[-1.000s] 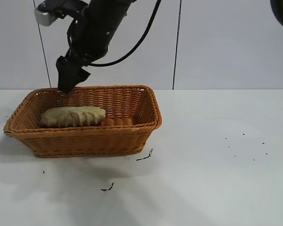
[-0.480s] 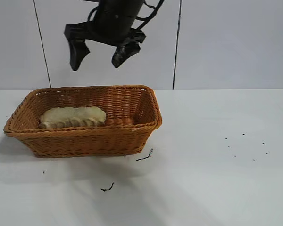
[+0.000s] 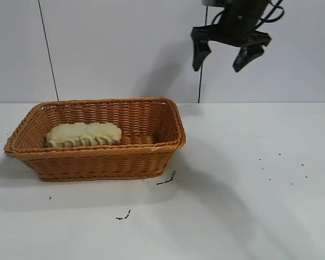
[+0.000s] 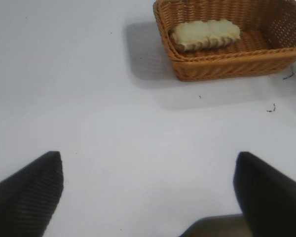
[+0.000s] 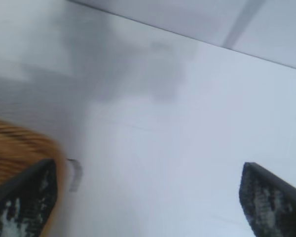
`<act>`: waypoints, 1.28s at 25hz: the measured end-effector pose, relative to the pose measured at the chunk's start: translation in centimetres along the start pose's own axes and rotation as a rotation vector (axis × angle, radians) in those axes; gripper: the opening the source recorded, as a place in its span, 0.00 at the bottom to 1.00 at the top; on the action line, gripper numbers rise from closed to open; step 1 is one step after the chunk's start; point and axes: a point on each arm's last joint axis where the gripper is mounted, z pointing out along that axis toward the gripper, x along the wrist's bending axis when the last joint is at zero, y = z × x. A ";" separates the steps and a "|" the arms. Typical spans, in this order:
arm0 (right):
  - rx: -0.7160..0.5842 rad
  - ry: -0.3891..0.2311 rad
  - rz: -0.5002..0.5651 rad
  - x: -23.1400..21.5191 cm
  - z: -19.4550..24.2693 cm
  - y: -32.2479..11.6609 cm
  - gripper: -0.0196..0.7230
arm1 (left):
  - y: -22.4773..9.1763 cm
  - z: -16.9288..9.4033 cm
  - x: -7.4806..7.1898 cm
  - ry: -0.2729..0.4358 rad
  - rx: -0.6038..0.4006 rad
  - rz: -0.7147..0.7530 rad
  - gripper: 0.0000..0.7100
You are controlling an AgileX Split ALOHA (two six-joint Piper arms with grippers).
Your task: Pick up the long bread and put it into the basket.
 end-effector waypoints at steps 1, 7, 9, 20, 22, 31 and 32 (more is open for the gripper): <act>0.010 -0.001 0.006 -0.2 0.0 -0.1 0.95 | 0.0 0.0 0.0 0.000 0.000 0.000 0.97; -0.020 0.011 0.012 0.1 -2.6 0.1 0.95 | 0.0 0.0 0.0 0.000 0.000 0.000 0.97; -0.034 0.014 0.007 0.6 -4.4 -0.1 0.95 | 0.0 0.0 0.0 0.000 0.000 0.000 0.97; 0.006 0.022 0.015 2.4 -15.2 -8.0 0.95 | 0.0 0.0 0.0 0.000 0.000 0.000 0.97; 0.022 0.022 0.018 2.8 -16.8 -10.6 0.95 | 0.0 0.0 0.0 0.000 0.000 0.000 0.97; 0.072 -0.012 0.008 3.8 -21.3 -24.8 0.95 | 0.0 0.0 0.0 0.000 0.000 0.000 0.97; 0.090 -0.014 0.009 3.8 -21.1 -26.5 0.95 | 0.0 0.0 0.0 0.000 0.000 0.000 0.97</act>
